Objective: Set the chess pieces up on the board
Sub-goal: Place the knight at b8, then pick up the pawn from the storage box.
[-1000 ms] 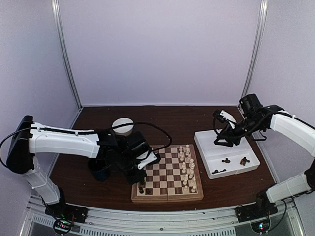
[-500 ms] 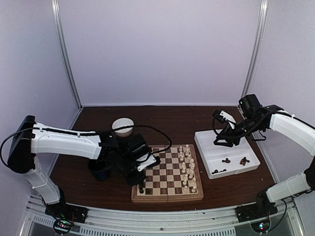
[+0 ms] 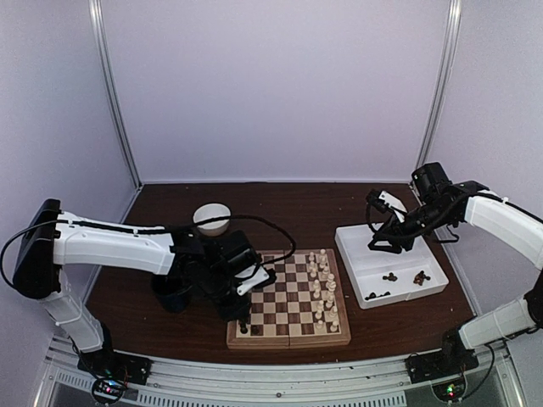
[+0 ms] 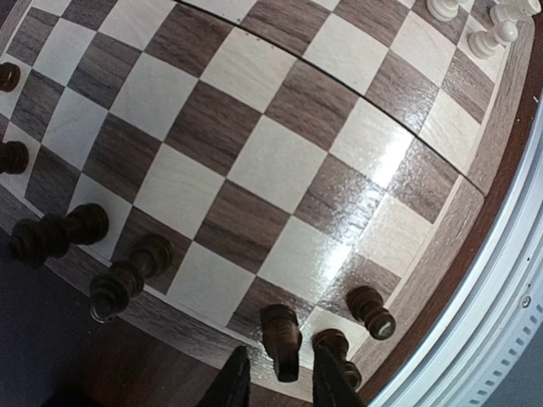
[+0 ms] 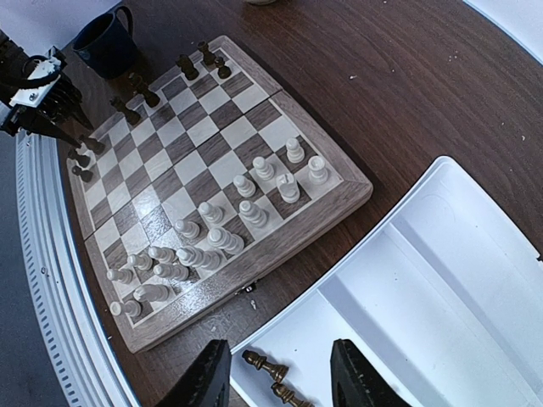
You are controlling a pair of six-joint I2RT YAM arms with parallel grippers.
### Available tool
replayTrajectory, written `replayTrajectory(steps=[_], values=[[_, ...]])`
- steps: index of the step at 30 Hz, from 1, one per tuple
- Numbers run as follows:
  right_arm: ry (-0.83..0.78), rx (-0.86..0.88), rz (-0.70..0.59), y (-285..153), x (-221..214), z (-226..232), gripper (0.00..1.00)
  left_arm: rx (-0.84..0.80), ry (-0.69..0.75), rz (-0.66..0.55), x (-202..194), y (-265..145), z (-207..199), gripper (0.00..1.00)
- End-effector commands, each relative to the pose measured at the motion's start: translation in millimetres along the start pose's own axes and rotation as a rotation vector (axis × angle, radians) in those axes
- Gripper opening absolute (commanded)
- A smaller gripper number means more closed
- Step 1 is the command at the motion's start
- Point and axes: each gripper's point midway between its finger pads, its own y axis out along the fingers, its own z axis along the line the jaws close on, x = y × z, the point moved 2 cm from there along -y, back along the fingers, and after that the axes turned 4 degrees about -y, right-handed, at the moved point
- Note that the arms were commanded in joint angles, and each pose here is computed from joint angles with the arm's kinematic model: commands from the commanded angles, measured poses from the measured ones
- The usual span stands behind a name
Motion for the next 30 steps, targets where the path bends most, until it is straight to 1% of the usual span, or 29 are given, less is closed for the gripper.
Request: replayTrajectory(steps=[1, 5, 8, 13, 17, 20, 23, 26, 30], values=[[0.015, 0.008, -0.003, -3.2, -2.6, 0.4, 0.44, -0.005, 0.004, -0.071, 11.7, -18.0, -0.9, 0.28], [0.045, -0.010, 0.014, -10.6, -9.6, -9.3, 0.44, 0.022, 0.023, -0.114, 22.1, -38.5, 1.1, 0.32], [0.057, -0.031, 0.080, -15.8, -23.7, -18.4, 0.41, 0.085, 0.040, -0.183, 35.3, -61.7, 8.7, 0.35], [0.032, -0.123, 0.262, -14.2, -65.2, -34.1, 0.35, 0.147, 0.032, -0.380, 72.7, -98.8, 14.1, 0.42], [0.003, -0.156, 0.390, -5.2, -100.6, -42.1, 0.32, 0.127, -0.003, -0.557, 102.4, -117.8, 10.7, 0.45], [-0.014, -0.158, 0.460, 6.5, -121.1, -49.3, 0.31, 0.093, -0.029, -0.648, 119.5, -125.0, 6.9, 0.47], [-0.016, -0.154, 0.511, 16.2, -134.5, -56.0, 0.31, 0.063, -0.037, -0.671, 129.5, -124.8, 3.6, 0.48], [-0.018, -0.159, 0.536, 25.4, -144.3, -62.2, 0.35, 0.058, -0.037, -0.652, 130.6, -118.8, 2.5, 0.48], [0.000, -0.173, 0.565, 35.4, -153.6, -71.4, 0.36, 0.065, -0.048, -0.630, 127.0, -111.0, 4.8, 0.48]])
